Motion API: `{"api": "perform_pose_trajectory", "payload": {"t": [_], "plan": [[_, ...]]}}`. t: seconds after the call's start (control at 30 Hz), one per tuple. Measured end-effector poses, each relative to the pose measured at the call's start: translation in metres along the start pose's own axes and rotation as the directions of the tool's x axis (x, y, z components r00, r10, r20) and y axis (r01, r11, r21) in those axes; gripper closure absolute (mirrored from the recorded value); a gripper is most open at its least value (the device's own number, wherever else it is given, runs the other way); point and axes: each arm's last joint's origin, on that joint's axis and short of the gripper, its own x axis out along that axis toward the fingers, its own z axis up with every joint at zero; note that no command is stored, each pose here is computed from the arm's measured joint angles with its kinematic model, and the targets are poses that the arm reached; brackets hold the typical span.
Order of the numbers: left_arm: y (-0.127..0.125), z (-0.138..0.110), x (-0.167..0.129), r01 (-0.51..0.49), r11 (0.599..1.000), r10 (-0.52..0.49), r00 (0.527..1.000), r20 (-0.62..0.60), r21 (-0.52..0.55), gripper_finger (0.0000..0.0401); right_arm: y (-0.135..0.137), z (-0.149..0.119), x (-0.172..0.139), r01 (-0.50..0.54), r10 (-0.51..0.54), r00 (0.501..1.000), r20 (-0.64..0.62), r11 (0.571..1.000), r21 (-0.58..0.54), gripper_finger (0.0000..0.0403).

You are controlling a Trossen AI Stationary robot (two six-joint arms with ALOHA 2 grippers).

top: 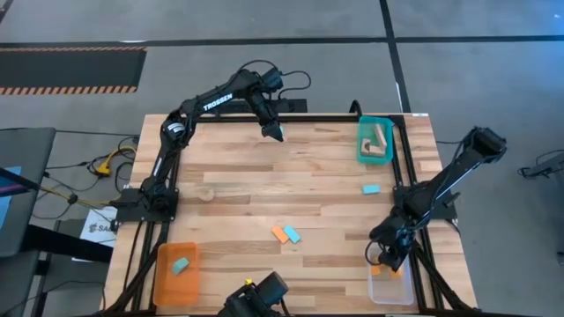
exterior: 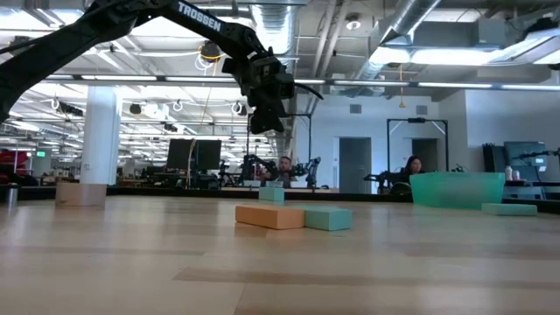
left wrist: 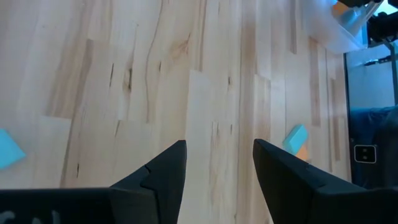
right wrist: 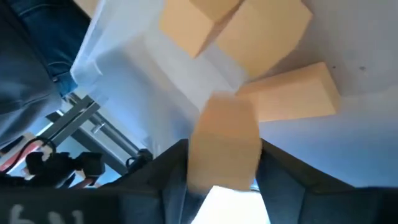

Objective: Sort & place blocks by color
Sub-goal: Put the yellow block into the transparent bin, then put the blue block into the orange bin

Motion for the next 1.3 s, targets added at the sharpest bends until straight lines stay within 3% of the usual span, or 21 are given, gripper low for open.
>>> {"api": "perform_pose_trajectory", "payload": {"t": [0.27, 0.43, 0.7, 0.9, 1.0, 1.1, 1.23, 1.3], "plan": [[0.0, 0.0, 0.0, -0.001, 1.0, 0.001, 1.0, 0.0, 0.005, 0.0228, 0.005, 0.001, 0.0, -0.043, 0.043, 0.999, -0.022, 0.999, -0.016, 0.0144], [0.0, 0.0, 0.0, -0.001, 1.0, 0.001, 1.0, 0.001, 0.005, 0.0228, 0.007, -0.004, -0.012, -0.112, 0.11, 0.993, -0.043, 0.993, -0.046, 0.0134], [0.0, 0.0, 0.001, 0.0, 1.0, 0.0, 1.0, -0.001, -0.005, 0.0228, 0.009, 0.0, -0.044, -0.266, 0.276, 0.956, 0.094, 0.958, -0.104, 0.0133], [-0.005, 0.002, 0.004, 0.006, 1.0, -0.006, 1.0, -0.008, -0.012, 0.0228, 0.005, 0.01, -0.071, -0.307, 0.381, 0.874, 0.302, 0.914, -0.267, 0.0133], [-0.008, 0.003, 0.007, 0.01, 1.0, -0.01, 1.0, -0.013, -0.007, 0.0228, 0.0, 0.019, -0.082, -0.237, 0.387, 0.818, 0.426, 0.901, -0.363, 0.0133], [-0.011, 0.003, 0.01, 0.014, 1.0, -0.014, 1.0, -0.018, 0.0, 0.0228, -0.011, 0.03, -0.091, -0.075, 0.317, 0.765, 0.561, 0.909, -0.411, 0.0133], [-0.013, 0.002, 0.011, 0.021, 1.0, -0.022, 0.999, -0.036, -0.011, 0.0228, -0.028, 0.043, -0.1, 0.17, 0.153, 0.681, 0.716, 0.918, -0.358, 0.0133], [-0.013, -0.001, 0.01, 0.025, 0.999, -0.026, 0.998, -0.056, -0.023, 0.0228, -0.032, 0.049, -0.106, 0.264, 0.13, 0.647, 0.751, 0.886, -0.381, 0.0133]]}}
